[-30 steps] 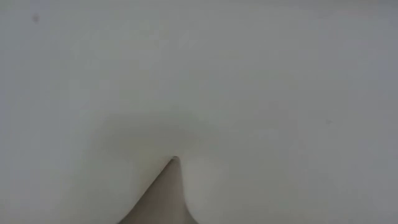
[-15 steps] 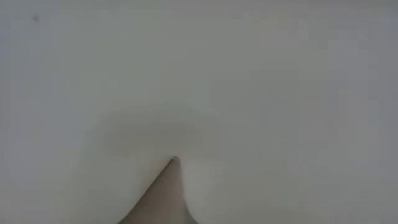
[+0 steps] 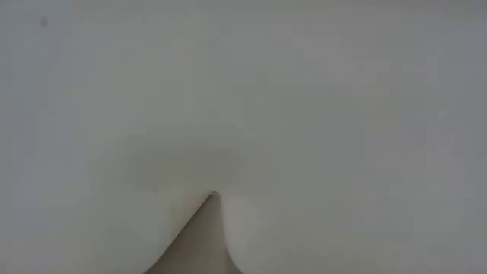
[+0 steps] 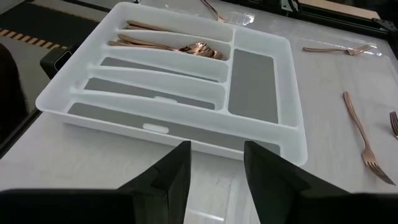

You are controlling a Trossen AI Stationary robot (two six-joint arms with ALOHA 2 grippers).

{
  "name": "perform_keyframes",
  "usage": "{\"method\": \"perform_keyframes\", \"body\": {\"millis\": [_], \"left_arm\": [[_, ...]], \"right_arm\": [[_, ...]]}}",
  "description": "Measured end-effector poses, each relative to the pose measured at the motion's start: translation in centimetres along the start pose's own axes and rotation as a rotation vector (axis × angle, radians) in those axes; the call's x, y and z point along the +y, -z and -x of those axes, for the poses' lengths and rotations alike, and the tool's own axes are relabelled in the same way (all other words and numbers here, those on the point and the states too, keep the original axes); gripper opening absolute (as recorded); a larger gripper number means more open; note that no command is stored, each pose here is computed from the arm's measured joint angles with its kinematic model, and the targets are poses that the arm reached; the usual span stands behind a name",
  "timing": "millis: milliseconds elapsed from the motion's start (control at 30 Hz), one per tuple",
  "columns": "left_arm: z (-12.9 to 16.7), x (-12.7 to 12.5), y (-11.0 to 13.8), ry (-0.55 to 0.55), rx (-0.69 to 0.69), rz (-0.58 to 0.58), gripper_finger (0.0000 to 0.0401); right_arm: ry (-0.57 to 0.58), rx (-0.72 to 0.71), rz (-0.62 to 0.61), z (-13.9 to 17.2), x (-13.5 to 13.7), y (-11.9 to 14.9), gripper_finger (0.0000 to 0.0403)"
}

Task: Sort silverware
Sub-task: Put the fork into the silverware tray

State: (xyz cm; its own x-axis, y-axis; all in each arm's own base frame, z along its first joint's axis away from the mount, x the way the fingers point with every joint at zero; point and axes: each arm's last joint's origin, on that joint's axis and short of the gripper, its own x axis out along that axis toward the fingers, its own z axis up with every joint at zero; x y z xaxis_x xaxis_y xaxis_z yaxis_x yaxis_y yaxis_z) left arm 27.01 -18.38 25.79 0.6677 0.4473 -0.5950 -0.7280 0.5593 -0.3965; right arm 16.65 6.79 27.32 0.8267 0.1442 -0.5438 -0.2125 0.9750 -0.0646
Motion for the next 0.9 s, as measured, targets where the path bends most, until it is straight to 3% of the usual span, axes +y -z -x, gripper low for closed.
{"method": "perform_keyframes", "body": {"millis": [233,333,400,567,767,900], "left_arm": [[0.3,0.1,0.2,0.0,-0.017,-0.121,0.0183],[1.1,0.3,0.3,-0.002,-0.108,-0.244,0.0183],[1.6,1.0,-0.1,-0.033,-0.116,-0.313,0.0183],[2.4,2.5,-1.7,-0.104,-0.124,-0.366,0.0183],[3.1,2.4,-2.4,-0.076,-0.165,-0.424,0.0183],[1.7,2.1,-2.4,-0.068,-0.219,-0.455,0.0183]], "right_arm": [[-0.01,0.008,0.028,0.0,0.0,0.1,0.0139],[-0.268,0.116,0.342,0.8,0.5,1.6,0.0139],[-0.382,0.13,0.406,1.3,0.7,2.1,0.0139],[-0.326,0.139,0.344,1.4,0.4,2.0,0.0139],[-0.325,0.144,0.336,1.3,0.4,2.0,0.0139],[-0.282,0.127,0.337,1.3,0.3,1.8,0.0139]]}}
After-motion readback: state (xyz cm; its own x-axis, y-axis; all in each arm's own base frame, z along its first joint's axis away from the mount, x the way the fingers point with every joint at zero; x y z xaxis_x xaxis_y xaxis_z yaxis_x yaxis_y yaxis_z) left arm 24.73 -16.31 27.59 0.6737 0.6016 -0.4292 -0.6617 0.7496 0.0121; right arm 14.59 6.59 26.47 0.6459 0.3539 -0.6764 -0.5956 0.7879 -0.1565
